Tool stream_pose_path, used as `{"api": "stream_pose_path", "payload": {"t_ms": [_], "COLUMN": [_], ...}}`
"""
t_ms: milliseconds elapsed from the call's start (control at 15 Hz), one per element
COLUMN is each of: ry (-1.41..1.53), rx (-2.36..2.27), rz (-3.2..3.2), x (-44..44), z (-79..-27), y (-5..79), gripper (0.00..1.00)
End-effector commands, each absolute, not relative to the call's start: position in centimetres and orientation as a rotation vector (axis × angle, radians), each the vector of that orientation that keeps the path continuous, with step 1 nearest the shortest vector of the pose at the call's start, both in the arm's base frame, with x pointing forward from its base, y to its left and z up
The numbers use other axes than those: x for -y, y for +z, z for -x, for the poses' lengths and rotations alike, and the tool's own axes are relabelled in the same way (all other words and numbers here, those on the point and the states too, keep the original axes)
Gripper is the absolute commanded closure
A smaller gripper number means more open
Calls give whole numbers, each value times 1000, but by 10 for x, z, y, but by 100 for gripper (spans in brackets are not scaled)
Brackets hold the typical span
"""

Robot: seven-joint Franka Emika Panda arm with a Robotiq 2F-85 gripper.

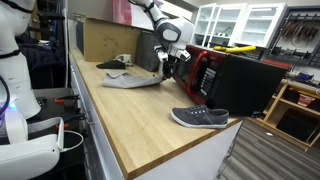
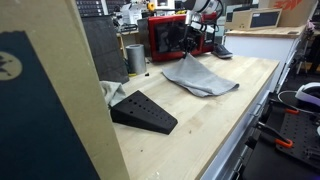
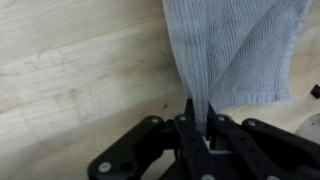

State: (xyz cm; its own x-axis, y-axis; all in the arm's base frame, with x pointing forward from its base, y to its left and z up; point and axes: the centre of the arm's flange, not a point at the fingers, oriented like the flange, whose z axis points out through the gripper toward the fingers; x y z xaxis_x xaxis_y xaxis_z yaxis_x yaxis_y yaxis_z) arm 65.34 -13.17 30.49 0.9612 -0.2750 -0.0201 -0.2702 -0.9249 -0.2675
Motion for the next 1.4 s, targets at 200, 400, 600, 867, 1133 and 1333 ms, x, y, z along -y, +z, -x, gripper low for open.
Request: {"api": "stream_pose_path", "payload": {"t_ms": [200, 400, 600, 867, 1133, 1333], "ry": [-143, -137, -128, -99, -60, -17], "rx": [-237, -103, 43, 203, 356, 475], "rz": [2960, 3017, 3059, 3082, 3060, 3035], "x": [89, 54, 21, -10, -28, -29], "z": [-617, -601, -579, -543, -501, -468], "y": [339, 336, 333, 331, 337, 339], "gripper": [97, 97, 97, 97, 97, 97]}}
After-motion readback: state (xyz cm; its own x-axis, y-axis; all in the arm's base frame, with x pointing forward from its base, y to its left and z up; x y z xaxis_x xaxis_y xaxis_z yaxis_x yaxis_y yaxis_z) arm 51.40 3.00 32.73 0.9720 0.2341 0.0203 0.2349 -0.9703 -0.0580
